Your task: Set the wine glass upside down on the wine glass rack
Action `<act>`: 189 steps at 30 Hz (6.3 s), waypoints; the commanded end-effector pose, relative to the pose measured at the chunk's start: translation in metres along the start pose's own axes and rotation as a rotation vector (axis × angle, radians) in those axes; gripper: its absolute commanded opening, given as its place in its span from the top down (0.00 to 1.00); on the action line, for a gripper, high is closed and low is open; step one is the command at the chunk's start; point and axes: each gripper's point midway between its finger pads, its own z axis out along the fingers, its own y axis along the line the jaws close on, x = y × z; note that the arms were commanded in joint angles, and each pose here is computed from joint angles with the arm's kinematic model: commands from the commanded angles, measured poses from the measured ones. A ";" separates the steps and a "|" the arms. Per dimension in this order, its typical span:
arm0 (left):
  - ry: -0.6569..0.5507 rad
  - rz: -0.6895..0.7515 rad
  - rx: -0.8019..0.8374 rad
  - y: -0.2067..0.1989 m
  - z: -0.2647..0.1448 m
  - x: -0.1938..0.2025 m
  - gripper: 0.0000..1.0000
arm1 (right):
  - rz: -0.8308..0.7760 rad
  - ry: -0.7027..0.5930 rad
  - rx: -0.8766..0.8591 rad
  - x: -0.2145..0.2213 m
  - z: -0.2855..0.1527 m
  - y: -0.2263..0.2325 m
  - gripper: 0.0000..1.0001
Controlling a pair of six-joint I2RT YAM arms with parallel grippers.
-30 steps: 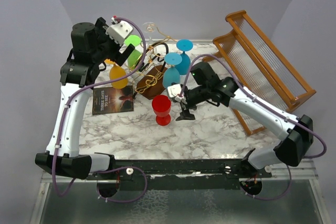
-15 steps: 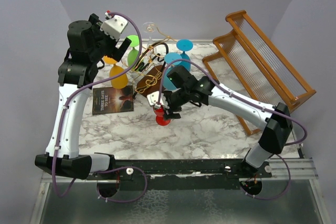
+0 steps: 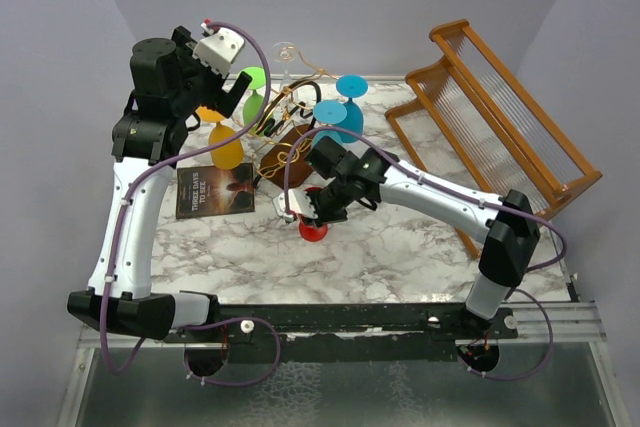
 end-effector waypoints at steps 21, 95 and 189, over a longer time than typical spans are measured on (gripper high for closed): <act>-0.218 -0.311 0.146 -0.019 0.003 -0.065 0.02 | 0.218 -0.135 0.674 0.059 -0.221 0.010 0.99; -0.189 -0.904 0.693 -0.166 0.048 -0.111 1.00 | 0.132 -0.552 0.910 -0.055 -0.343 -0.068 0.43; -0.249 1.019 0.775 -0.171 -0.017 0.023 1.00 | 0.264 -0.429 0.782 0.057 -0.221 -0.043 0.02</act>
